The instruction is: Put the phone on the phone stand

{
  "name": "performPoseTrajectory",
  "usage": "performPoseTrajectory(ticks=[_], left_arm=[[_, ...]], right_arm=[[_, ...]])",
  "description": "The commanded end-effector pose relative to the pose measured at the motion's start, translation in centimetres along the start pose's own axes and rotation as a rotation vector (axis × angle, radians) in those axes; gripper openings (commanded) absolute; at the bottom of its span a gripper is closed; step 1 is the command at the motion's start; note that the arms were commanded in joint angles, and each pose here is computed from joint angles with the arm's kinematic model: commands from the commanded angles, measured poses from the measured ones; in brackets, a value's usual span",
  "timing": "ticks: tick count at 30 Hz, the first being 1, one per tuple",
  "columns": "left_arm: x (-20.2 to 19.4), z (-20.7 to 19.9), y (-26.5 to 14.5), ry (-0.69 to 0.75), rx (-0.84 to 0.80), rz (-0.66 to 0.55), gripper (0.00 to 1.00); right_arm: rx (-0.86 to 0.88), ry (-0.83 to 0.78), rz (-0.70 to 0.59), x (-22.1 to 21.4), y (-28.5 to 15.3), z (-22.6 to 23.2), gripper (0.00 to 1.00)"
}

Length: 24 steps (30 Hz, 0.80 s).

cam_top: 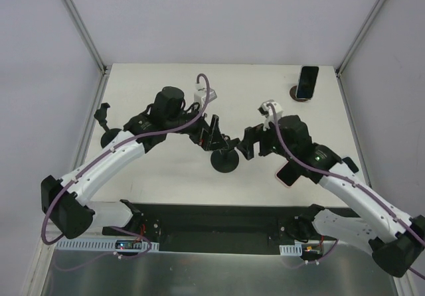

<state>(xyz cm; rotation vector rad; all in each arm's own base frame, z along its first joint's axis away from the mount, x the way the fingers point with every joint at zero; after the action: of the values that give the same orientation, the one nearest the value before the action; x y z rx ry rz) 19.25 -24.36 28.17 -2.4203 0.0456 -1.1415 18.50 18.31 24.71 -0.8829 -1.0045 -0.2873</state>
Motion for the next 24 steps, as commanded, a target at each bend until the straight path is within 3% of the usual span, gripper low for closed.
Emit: performPoseTrajectory(ticks=[1, 2, 4, 6, 9, 12, 24], left_arm=[[4.3, -3.4, -3.7, 0.015, 0.068, -0.205, 0.99], [4.8, -3.4, -4.1, 0.027, 0.097, -0.234, 0.99], [6.0, -3.1, -4.7, 0.043, 0.179, -0.295, 0.99], [6.7, -2.9, -5.0, 0.072, 0.212, -0.319, 0.99], [7.2, -2.8, -5.1, 0.133, 0.226, -0.324, 0.99], [6.7, -2.1, -5.3, 0.179, 0.268, -0.320, 0.99], [4.0, -0.3, -4.9, 0.231, 0.313, -0.283, 0.99]], right_arm=[[-0.406, 0.320, -0.179, -0.9, -2.8, -3.7, 0.96], [-0.560, 0.378, -0.177, -2.6, -3.2, -5.4, 0.96], [-0.671, 0.521, -0.198, -3.8, -3.7, -7.1, 0.96], [-0.816, 0.651, -0.127, -6.1, -4.4, -9.6, 0.96], [-0.869, 0.872, -0.033, -9.0, -4.1, -11.7, 0.96], [-0.909, 0.992, 0.058, -11.0, -3.7, -12.9, 0.96], [-0.908, 1.067, 0.277, -13.7, -0.6, -15.6, 0.96]])
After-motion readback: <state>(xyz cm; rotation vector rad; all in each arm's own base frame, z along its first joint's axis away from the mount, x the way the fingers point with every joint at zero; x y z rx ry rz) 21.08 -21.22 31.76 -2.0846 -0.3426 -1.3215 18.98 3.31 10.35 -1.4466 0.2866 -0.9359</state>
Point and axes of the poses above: each gripper's point midway between its finger pads, its own y axis out along the fingers, its own z axis along the line the jaws close on, x = y × z, the point moved 7 cm from there along -y, back along the fingers, and after that the axes turned 1 degree about y, right-handed, at the moved point
